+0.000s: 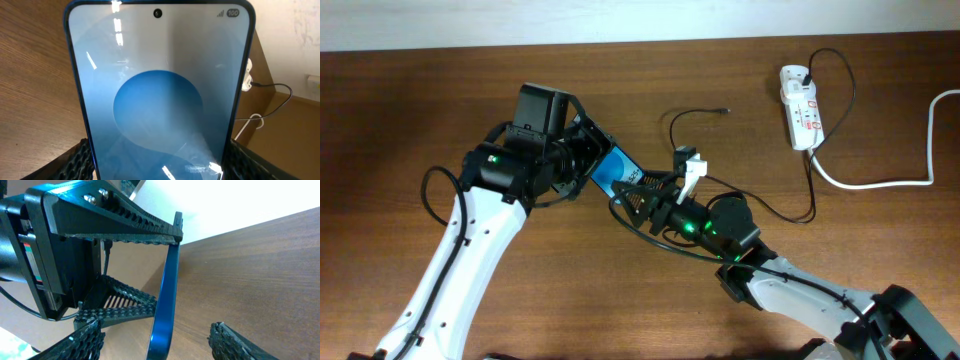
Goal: Plug charger to phone and switch on socket
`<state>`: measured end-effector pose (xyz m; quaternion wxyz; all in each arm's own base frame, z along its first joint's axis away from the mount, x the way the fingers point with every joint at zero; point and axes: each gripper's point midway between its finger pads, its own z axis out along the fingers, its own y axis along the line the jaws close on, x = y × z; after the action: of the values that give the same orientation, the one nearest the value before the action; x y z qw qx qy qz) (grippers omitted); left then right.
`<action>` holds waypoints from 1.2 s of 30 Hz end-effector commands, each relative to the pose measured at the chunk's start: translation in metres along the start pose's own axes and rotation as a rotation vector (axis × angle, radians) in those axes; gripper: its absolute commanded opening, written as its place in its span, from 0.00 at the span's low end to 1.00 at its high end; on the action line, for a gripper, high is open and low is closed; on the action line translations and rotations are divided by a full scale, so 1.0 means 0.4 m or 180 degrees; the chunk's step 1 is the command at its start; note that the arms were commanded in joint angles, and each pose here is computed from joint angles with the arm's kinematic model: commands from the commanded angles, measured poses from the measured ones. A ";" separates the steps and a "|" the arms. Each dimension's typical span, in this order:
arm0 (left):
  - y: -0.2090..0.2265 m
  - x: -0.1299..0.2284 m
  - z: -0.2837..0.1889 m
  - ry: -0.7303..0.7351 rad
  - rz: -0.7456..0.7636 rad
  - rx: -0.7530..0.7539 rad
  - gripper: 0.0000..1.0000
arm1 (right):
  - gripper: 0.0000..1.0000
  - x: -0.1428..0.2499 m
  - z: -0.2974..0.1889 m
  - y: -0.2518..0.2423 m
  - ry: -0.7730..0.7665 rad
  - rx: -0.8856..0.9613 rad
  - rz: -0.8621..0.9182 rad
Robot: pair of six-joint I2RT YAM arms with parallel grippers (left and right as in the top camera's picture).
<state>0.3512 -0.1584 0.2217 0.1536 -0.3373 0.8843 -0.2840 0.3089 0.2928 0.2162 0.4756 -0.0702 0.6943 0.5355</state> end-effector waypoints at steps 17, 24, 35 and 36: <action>-0.034 0.000 -0.036 -0.0037 0.0005 0.0177 0.53 | 0.63 -0.033 0.029 0.017 -0.0189 0.0021 0.0054; -0.034 0.001 -0.036 -0.0030 0.0006 0.0180 0.54 | 0.60 -0.025 0.052 0.004 -0.0146 0.0036 0.0235; -0.034 0.001 -0.036 -0.0031 0.0006 0.0179 0.54 | 0.52 -0.027 0.063 0.031 -0.0130 -0.0073 0.0218; -0.034 0.001 -0.036 -0.0031 0.0006 0.0179 0.54 | 0.51 -0.025 0.063 0.032 -0.0125 -0.0078 0.0218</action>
<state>0.3512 -0.1584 0.2217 0.1536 -0.3373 0.8843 -0.2840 0.3249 0.3047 0.2245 0.4695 -0.0300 0.6889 0.5514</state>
